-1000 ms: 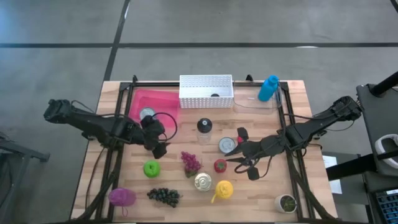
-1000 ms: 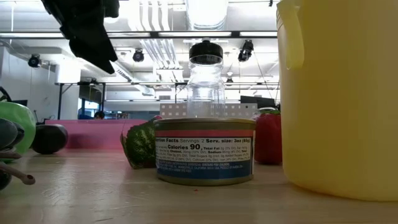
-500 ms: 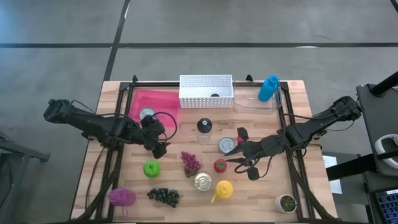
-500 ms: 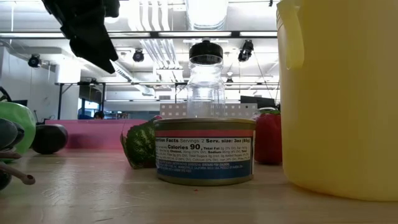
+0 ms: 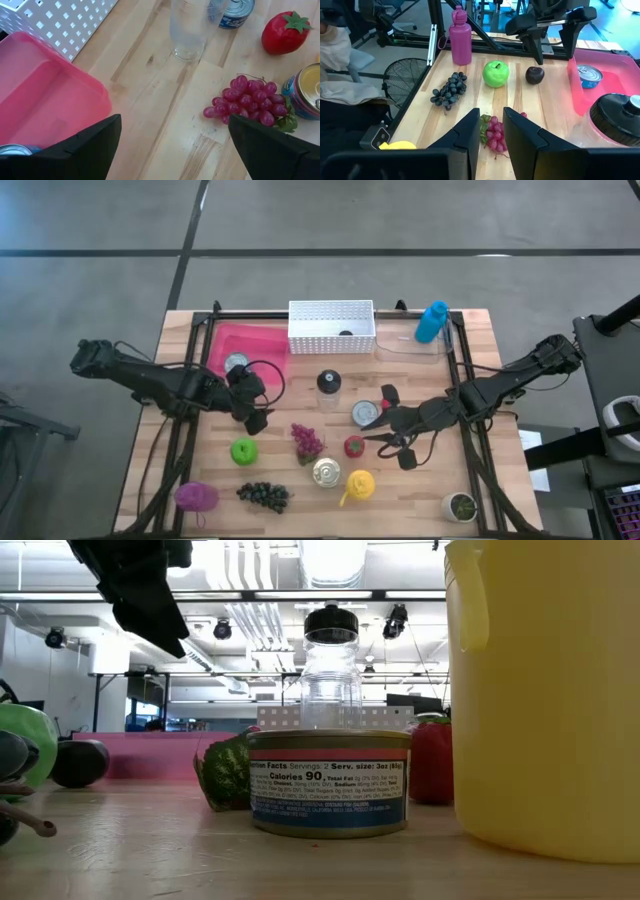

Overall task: Pick & Place Food Item
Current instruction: Put the yellow water bottle into the transparent bin

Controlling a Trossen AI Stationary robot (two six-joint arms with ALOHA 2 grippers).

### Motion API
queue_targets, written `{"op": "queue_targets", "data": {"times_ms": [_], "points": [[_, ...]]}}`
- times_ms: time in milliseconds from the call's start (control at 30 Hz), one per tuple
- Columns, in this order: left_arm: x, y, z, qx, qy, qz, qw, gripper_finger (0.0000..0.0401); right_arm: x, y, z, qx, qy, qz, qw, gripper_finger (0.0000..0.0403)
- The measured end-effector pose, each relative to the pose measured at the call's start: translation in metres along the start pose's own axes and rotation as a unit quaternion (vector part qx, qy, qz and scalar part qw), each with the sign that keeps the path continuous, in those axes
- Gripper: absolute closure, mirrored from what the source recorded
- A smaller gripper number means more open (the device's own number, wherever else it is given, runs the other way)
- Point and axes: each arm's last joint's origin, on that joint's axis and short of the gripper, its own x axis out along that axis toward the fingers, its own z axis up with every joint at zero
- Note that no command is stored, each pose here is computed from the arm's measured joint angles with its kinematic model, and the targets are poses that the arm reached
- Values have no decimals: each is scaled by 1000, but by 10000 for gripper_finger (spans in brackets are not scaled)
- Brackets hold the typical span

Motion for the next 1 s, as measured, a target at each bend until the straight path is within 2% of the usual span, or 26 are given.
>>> {"op": "queue_targets", "data": {"times_ms": [233,700,1000], "points": [[0,0,0,0,-1,-1,1000,23,0,0,0,7,1,2,1000,313],[0,0,0,1,-1,0,1000,35,0,0,-1,-18,6,3,1000,160],[0,0,0,1,-1,0,1000,28,0,0,-1,-20,6,3,1000,114]]}}
